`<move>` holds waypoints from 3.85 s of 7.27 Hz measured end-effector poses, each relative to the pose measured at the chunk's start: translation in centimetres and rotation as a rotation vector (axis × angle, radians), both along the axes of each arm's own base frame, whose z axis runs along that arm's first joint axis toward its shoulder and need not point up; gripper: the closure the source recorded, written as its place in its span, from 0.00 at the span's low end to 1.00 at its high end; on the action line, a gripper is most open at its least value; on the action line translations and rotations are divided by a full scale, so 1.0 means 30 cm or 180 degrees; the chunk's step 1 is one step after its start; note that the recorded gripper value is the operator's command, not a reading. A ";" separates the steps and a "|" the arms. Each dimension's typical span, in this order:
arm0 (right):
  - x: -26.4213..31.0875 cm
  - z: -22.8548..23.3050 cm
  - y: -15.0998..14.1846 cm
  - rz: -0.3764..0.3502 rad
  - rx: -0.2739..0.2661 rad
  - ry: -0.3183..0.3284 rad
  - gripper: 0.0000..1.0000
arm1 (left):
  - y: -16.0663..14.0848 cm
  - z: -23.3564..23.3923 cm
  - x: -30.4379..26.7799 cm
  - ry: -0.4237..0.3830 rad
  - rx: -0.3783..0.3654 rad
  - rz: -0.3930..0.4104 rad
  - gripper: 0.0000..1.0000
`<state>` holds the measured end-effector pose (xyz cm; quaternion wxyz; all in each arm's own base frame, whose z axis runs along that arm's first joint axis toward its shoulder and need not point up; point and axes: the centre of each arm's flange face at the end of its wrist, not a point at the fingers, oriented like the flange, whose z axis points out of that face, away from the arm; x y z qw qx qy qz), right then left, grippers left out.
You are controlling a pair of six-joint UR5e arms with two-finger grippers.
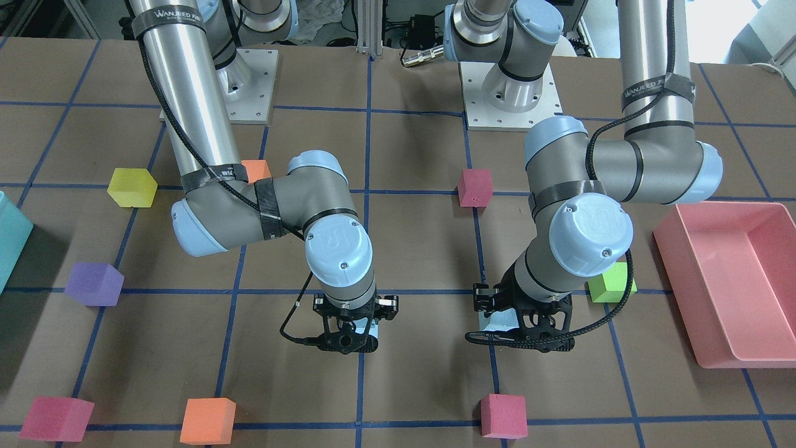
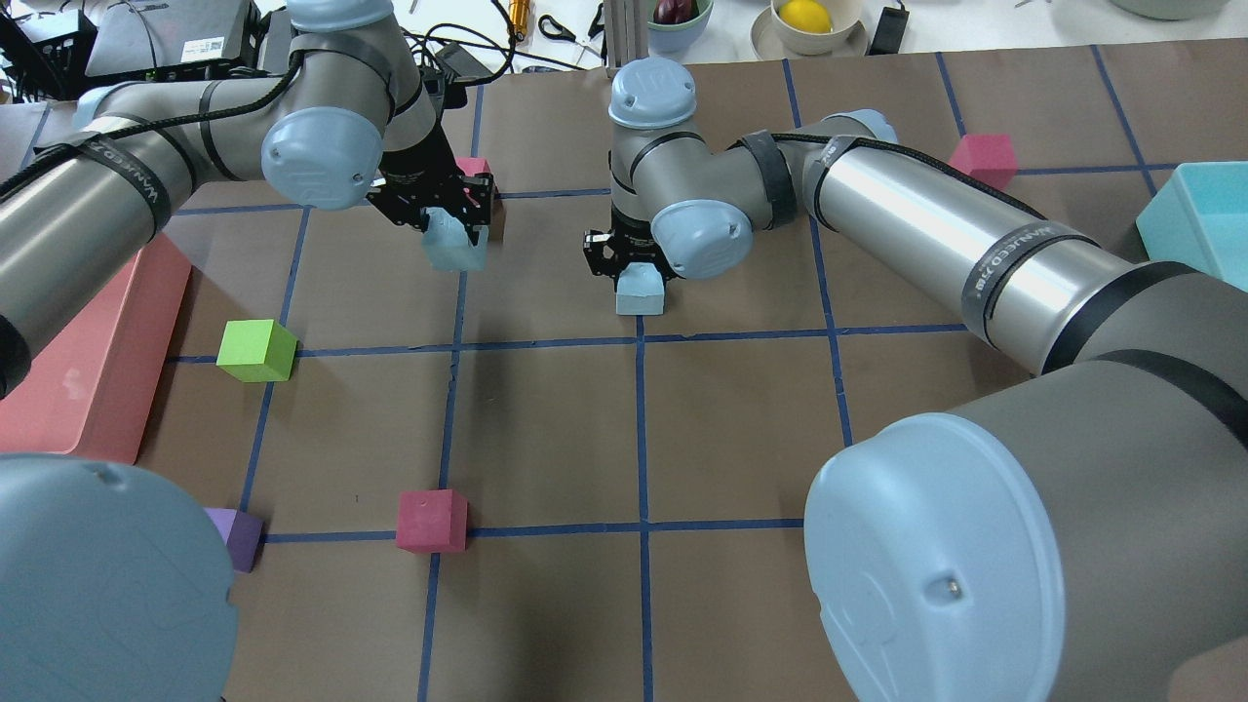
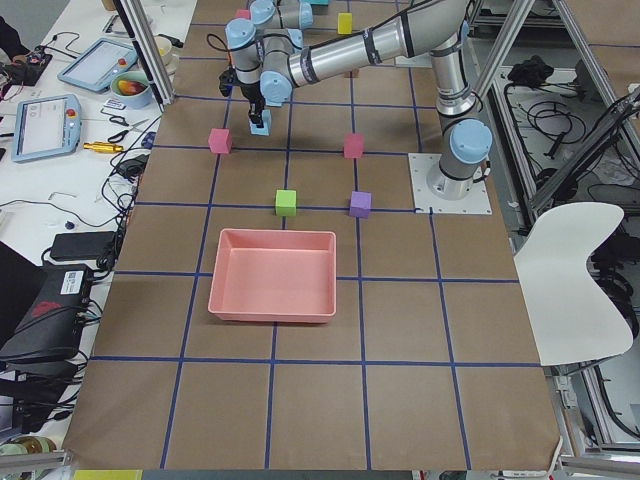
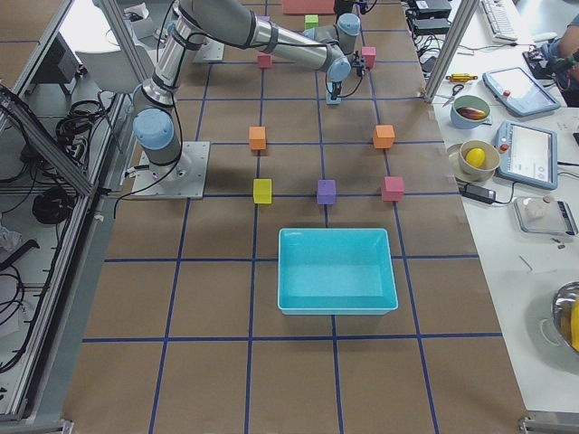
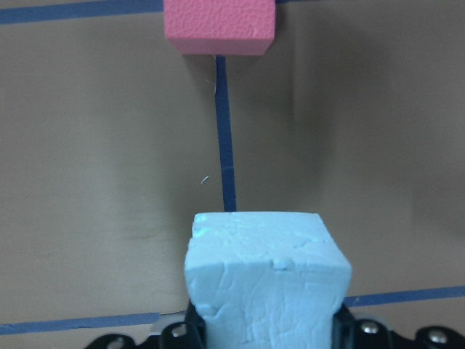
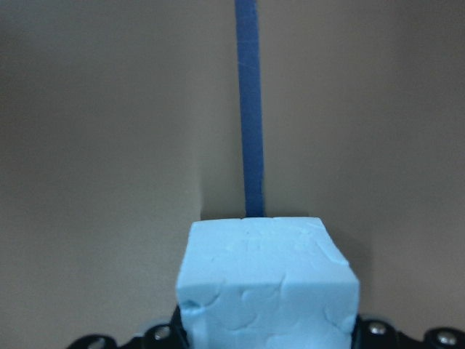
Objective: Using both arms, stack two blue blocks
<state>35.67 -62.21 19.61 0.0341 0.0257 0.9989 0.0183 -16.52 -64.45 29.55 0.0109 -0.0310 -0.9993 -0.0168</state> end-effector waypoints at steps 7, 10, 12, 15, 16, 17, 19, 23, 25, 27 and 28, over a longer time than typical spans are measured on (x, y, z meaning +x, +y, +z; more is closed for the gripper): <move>-0.114 0.264 -0.059 -0.0170 -0.0184 -0.0029 0.00 | 0.037 0.063 -0.102 0.0039 0.0009 0.0080 0.91; -0.417 0.561 -0.004 -0.0259 -0.0124 0.0032 0.00 | 0.059 0.070 -0.310 0.0049 -0.0051 0.0237 0.91; -0.571 0.612 0.114 -0.0166 -0.0052 0.0057 0.00 | 0.072 0.045 -0.462 0.0061 -0.0069 0.0261 0.91; -0.752 0.734 0.348 -0.0072 -0.0053 0.0244 0.00 | 0.058 -0.027 -0.623 0.0058 -0.0062 0.0287 0.89; -0.772 0.795 0.397 -0.0086 -0.0089 0.0326 0.00 | 0.062 -0.049 -0.648 0.0049 -0.0042 0.0277 0.88; -0.777 0.826 0.420 -0.0087 -0.0107 0.0352 0.00 | 0.069 -0.066 -0.665 0.0042 -0.0021 0.0257 0.86; -0.777 0.862 0.446 -0.0082 -0.0134 0.0342 0.00 | 0.072 -0.094 -0.682 0.0025 0.0008 0.0235 0.74; -0.774 0.900 0.495 -0.0059 -0.0049 0.0310 0.00 | 0.058 -0.163 -0.691 0.0031 -0.0004 0.0263 0.00; -0.773 0.924 0.504 0.0054 -0.0067 0.0311 0.00 | 0.055 -0.146 -0.693 0.0054 -0.0042 0.0312 0.00; -0.770 0.948 0.501 0.0124 -0.0107 0.0311 0.00 | 0.046 -0.020 -0.654 0.0095 -0.0168 0.0302 0.00; -0.767 0.957 0.500 0.0138 -0.0113 0.0307 0.00 | 0.037 0.072 -0.598 0.0101 -0.0201 0.0278 0.00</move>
